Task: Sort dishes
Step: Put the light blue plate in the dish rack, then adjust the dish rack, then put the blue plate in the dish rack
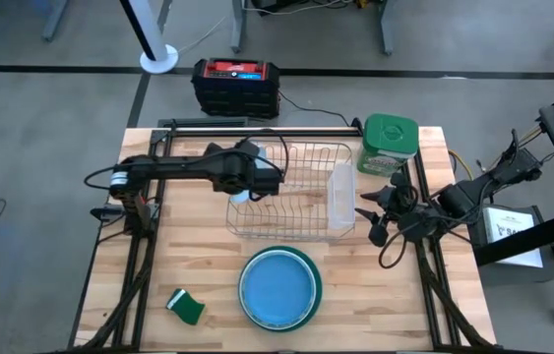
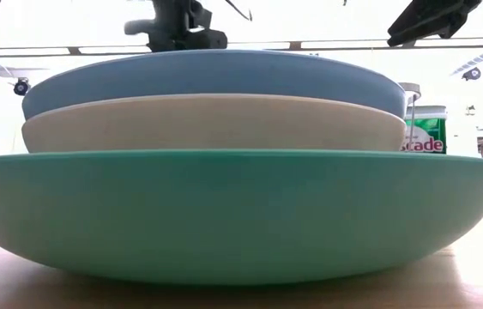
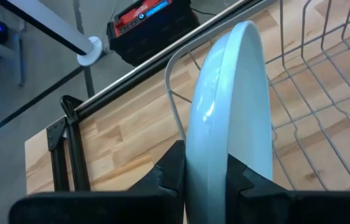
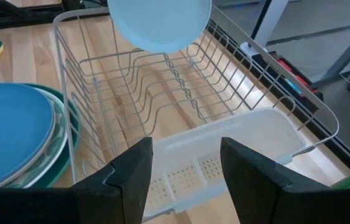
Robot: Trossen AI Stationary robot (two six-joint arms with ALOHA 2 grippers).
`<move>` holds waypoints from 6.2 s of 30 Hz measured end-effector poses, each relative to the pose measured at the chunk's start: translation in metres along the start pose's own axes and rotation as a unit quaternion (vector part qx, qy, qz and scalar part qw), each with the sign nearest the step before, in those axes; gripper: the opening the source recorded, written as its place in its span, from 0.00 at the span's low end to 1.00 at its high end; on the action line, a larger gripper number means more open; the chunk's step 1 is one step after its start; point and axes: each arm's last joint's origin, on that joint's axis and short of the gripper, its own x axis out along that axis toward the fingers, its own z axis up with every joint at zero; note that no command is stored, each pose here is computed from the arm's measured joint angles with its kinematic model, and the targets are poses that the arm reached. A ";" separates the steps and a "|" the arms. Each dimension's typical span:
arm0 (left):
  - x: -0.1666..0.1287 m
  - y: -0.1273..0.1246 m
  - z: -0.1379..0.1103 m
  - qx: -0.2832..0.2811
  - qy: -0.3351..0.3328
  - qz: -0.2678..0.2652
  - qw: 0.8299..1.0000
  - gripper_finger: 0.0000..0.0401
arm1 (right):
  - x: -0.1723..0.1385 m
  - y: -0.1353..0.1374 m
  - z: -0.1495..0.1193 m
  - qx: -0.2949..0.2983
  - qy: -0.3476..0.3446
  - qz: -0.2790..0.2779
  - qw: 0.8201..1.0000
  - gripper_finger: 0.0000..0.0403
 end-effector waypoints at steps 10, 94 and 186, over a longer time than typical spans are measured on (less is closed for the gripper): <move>0.001 -0.004 0.000 -0.012 0.000 -0.004 1.000 0.09 | 0.001 0.001 0.000 -0.002 0.001 -0.001 1.000 0.45; -0.141 -0.011 -0.054 0.196 -0.198 -0.145 0.949 0.36 | 0.045 0.072 -0.043 -0.162 0.136 0.184 0.960 0.21; -0.070 -0.106 -0.228 -0.020 0.117 -0.248 0.961 0.39 | 0.001 0.044 -0.038 -0.118 0.131 0.211 0.962 0.07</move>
